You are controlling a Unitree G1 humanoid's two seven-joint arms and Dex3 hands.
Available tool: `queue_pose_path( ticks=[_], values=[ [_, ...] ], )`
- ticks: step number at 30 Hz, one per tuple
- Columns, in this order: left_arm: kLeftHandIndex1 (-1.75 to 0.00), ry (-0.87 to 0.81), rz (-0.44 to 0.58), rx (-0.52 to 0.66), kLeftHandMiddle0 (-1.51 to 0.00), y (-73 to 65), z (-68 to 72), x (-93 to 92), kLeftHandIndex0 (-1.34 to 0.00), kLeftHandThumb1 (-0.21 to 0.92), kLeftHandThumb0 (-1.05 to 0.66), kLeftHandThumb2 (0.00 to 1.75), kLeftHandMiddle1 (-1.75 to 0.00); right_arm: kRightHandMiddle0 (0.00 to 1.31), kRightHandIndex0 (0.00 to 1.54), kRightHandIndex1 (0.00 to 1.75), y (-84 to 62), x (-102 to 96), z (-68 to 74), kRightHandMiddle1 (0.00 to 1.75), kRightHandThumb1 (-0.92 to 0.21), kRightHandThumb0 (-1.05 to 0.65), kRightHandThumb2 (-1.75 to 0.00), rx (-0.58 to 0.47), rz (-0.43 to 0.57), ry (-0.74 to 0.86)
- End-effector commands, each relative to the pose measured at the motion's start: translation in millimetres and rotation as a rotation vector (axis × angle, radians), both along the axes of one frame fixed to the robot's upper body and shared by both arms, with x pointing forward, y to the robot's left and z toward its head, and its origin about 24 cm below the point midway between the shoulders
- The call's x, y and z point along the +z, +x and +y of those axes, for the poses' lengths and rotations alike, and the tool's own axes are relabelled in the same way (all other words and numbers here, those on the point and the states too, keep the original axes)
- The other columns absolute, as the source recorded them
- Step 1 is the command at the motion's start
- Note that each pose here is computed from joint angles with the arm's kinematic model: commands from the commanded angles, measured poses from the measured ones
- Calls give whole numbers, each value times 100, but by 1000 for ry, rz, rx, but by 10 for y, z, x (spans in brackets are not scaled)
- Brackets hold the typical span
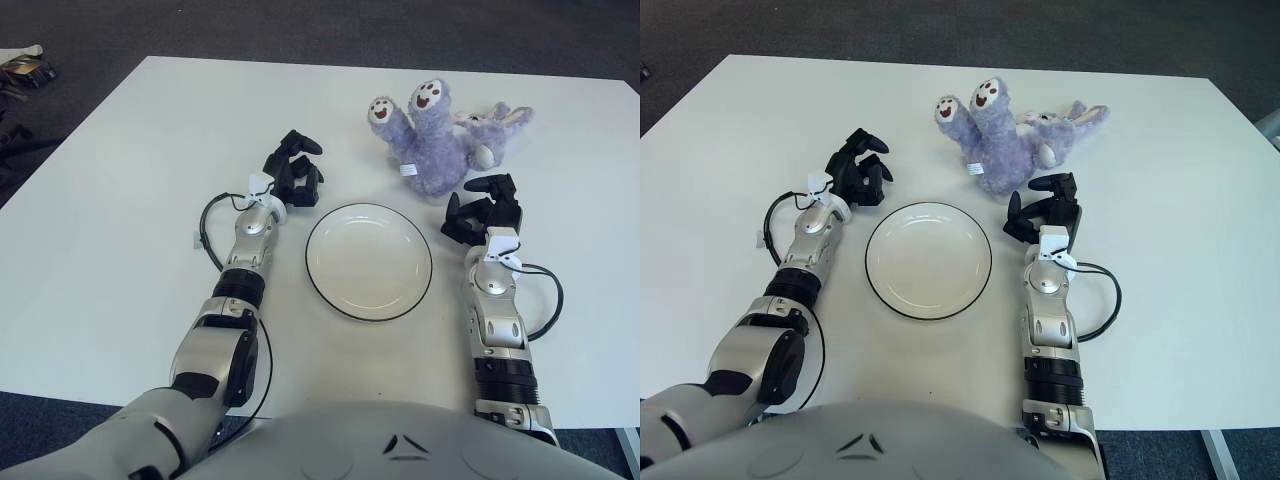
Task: Put the doll into the plate.
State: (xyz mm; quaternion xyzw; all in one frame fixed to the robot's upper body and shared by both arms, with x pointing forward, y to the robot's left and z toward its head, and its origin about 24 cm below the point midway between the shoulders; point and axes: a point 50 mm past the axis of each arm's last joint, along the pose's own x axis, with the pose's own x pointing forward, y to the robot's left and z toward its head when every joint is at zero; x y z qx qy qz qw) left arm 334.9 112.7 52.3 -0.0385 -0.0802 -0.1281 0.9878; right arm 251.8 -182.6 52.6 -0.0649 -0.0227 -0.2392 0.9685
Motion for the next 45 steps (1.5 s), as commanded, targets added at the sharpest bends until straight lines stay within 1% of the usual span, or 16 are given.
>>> queue_pose_path(
  ticks=[1, 12, 17, 19, 24, 27, 33, 34, 37, 39, 41, 43, 45],
  values=[
    [-167, -12, 129, 19, -67, -152, 61, -325, -41, 29, -1, 135, -175, 36, 67, 166, -191, -310, -34, 171, -33, -1, -128, -24, 137, 13],
    [-166, -8, 128, 16, -67, -155, 63, -326, -41, 30, -1, 133, -175, 35, 66, 166, -197, -314, -36, 173, -34, -1, -127, -27, 130, 24],
    [-166, -14, 131, 20, -67, -156, 60, -325, -42, 29, -1, 134, -175, 35, 66, 163, -208, -287, -33, 172, -35, -1, -124, -56, 119, 15],
    [-166, -17, 131, 19, -67, -156, 60, -324, -42, 29, -1, 134, -175, 35, 65, 163, -217, -248, -29, 172, -36, -1, -123, -80, 109, -2],
    [-166, -19, 133, 13, -67, -157, 59, -325, -42, 29, -1, 134, -175, 35, 60, 163, -228, -171, -15, 171, -40, -1, -118, -140, 75, -40],
    [-166, -13, 129, 14, -67, -157, 59, -325, -42, 29, -1, 134, -175, 33, 52, 165, -236, -118, 10, 173, -47, -1, -111, -182, 45, -103],
    [-166, -7, 128, 16, -67, -156, 47, -326, -41, 29, -1, 134, -175, 24, 43, 165, -270, -53, 41, 174, -59, -1, -97, -222, 28, -261],
    [-166, -7, 127, 15, -67, -156, 46, -326, -41, 29, -1, 134, -175, 22, 39, 164, -276, -49, 42, 174, -65, -1, -89, -228, 28, -290],
    [-166, -6, 126, 14, -67, -155, 45, -325, -42, 29, -1, 134, -175, 18, 32, 163, -301, -14, 60, 174, -75, -1, -75, -253, 10, -350],
    [-165, -5, 125, 14, -67, -155, 44, -324, -42, 29, -2, 134, -175, 23, 23, 159, -318, 14, 75, 173, -77, -18, -71, -279, -16, -383],
    [-165, -4, 124, 15, -67, -155, 43, -324, -43, 29, -2, 134, -175, 26, 16, 157, -330, 34, 87, 172, -78, -28, -68, -304, -43, -411],
    [-164, -3, 124, 16, -67, -155, 42, -324, -43, 29, -2, 134, -175, 27, 10, 155, -340, 52, 98, 172, -80, -33, -65, -327, -65, -434],
    [-164, -3, 123, 16, -68, -155, 42, -324, -43, 28, -2, 134, -175, 27, 7, 151, -349, 66, 106, 171, -82, -35, -61, -343, -79, -455]
  ],
)
